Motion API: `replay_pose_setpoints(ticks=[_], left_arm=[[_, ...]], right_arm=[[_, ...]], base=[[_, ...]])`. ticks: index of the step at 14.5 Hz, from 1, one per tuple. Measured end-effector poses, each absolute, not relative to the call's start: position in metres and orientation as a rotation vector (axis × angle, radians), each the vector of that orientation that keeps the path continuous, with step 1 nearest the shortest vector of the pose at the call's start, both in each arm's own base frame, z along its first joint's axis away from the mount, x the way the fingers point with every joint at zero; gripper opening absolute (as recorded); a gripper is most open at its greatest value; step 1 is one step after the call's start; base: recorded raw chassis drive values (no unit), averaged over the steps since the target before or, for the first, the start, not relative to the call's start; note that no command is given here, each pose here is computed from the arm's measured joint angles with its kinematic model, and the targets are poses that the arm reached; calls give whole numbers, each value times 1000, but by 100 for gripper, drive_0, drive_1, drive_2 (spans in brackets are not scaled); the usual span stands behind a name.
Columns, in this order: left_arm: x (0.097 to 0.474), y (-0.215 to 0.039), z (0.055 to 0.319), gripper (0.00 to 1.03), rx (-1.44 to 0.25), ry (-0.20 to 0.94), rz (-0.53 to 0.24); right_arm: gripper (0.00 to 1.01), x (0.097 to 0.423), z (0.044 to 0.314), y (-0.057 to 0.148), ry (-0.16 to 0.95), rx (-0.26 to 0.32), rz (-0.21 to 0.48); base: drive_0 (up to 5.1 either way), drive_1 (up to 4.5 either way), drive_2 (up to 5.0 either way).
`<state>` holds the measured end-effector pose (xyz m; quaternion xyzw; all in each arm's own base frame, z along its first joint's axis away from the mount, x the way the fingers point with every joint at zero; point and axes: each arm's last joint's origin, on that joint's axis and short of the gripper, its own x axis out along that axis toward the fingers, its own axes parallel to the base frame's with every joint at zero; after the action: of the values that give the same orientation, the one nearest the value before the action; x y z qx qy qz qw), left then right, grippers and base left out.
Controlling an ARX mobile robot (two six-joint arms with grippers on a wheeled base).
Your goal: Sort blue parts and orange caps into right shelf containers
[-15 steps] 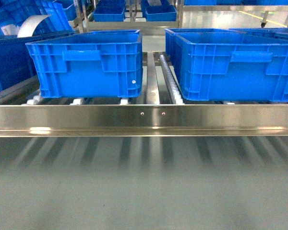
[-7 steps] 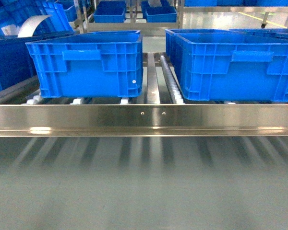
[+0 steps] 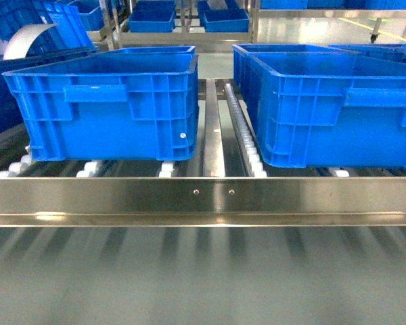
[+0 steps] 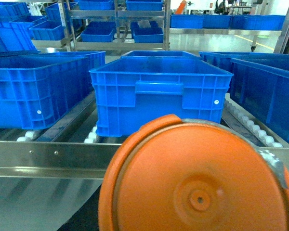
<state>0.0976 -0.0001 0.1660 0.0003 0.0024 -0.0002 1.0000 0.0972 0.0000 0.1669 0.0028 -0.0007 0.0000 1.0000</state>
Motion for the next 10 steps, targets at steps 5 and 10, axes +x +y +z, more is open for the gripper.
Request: replay_pose_setpoints(ticks=[5,10], left_arm=[[98,0,166,41,1,5,0],[98,0,166,41,1,5,-2]], right_arm=[[45,97,167,0,-4,6,0],[45,97,167,0,-1,6,0]], base=[[5,429,-419],[0,426,-426]])
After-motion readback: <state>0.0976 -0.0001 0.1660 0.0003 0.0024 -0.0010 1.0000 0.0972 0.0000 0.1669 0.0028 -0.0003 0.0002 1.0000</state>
